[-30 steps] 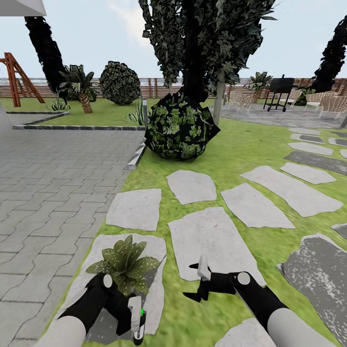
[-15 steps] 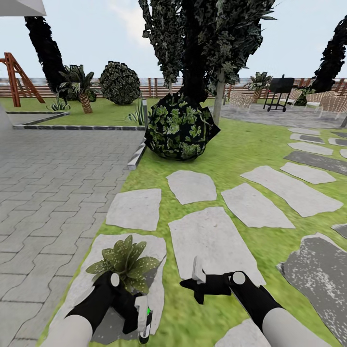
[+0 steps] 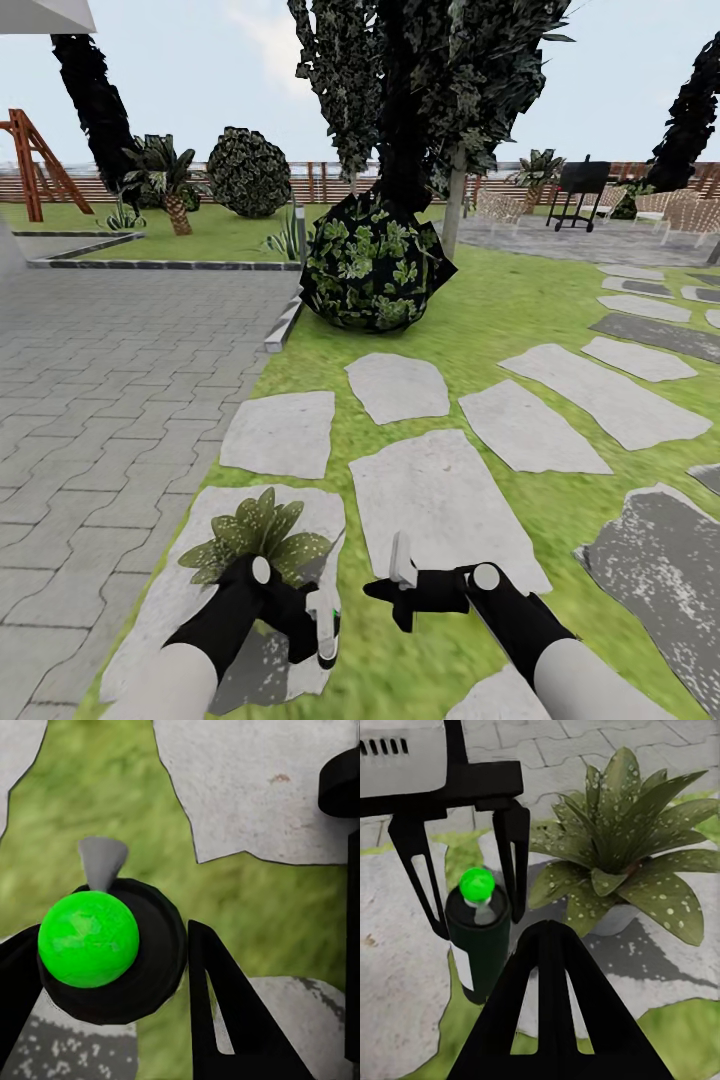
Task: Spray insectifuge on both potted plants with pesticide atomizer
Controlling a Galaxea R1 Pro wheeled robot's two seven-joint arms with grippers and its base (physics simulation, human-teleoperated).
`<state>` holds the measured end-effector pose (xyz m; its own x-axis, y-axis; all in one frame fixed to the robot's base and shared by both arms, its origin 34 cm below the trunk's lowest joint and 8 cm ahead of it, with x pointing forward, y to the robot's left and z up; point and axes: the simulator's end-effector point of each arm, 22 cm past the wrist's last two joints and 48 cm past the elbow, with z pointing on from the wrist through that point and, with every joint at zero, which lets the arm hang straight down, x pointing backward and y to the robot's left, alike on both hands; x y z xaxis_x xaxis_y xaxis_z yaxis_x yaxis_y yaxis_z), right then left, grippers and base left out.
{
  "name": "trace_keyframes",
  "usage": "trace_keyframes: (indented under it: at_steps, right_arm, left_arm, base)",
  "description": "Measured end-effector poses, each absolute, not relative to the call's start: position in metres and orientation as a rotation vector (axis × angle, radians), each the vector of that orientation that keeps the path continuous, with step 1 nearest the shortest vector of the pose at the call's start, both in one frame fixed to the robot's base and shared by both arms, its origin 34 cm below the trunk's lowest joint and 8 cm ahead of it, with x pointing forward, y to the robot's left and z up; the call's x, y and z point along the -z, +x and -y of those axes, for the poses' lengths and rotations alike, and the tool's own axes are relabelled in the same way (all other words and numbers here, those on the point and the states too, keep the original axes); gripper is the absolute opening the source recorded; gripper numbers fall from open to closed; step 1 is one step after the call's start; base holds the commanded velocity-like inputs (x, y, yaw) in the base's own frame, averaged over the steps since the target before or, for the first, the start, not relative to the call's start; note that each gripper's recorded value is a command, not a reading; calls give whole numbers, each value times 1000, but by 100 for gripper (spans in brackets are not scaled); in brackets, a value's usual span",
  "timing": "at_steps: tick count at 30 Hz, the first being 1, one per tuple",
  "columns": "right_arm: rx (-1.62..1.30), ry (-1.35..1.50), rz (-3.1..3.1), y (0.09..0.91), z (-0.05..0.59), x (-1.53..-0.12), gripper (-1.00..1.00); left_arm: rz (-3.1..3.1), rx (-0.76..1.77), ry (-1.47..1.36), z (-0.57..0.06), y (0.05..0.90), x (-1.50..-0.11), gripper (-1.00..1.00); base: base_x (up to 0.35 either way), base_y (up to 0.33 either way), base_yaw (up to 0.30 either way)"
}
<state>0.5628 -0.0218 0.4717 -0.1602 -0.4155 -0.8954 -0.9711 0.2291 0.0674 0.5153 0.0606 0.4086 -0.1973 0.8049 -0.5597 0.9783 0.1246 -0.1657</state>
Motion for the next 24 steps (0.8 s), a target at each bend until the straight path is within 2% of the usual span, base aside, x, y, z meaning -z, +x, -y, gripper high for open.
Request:
trace_keyframes:
  at_steps: [17,24]
  right_arm:
    - [-892,-1299,-1715,561,20,-471,-100]
    - [-893,-1300,-1715,561,20,-471,-100]
  left_arm:
    - [-2043,750,1728,-40,516,-416,-100]
    - [-2012,795,1631,-22,529,-432,-100]
  base:
    - [0,0,0]
    - [0,0,0]
